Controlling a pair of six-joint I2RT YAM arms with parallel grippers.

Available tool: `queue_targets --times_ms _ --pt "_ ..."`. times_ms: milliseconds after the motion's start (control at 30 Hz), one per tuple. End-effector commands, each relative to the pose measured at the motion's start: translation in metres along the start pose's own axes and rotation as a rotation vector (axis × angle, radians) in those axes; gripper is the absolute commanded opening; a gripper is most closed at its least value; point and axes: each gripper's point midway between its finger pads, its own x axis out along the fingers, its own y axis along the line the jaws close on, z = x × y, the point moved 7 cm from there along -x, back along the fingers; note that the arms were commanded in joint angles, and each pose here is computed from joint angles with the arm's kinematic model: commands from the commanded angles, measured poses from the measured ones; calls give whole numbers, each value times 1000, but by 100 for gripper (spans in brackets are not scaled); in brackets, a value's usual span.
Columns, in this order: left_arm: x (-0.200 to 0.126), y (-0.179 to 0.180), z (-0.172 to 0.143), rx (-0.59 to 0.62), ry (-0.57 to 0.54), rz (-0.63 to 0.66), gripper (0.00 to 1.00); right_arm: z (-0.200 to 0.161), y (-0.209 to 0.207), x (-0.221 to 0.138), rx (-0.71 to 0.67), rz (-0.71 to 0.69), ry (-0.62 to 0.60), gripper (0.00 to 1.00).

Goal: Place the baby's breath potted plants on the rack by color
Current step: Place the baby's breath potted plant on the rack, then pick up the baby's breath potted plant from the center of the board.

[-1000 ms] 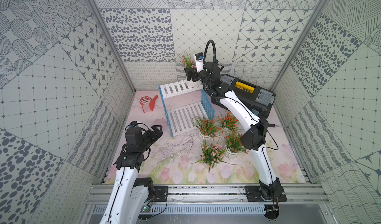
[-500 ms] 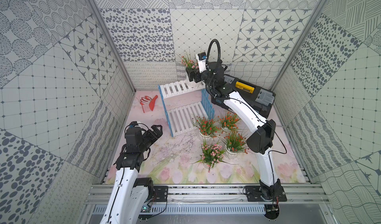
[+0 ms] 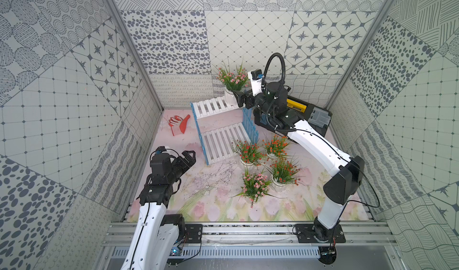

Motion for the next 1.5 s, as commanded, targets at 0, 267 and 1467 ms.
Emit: queue_targets --times_ms 0,267,1467 --pt "-2 -1 0 44 2 -10 98 24 -2 -45 59 -3 -89 98" --pt "-3 -20 -7 163 121 -91 98 -5 -5 -94 179 2 108 98" --pt "-3 -91 -170 1011 545 -401 97 -75 -128 -120 576 56 427 98"
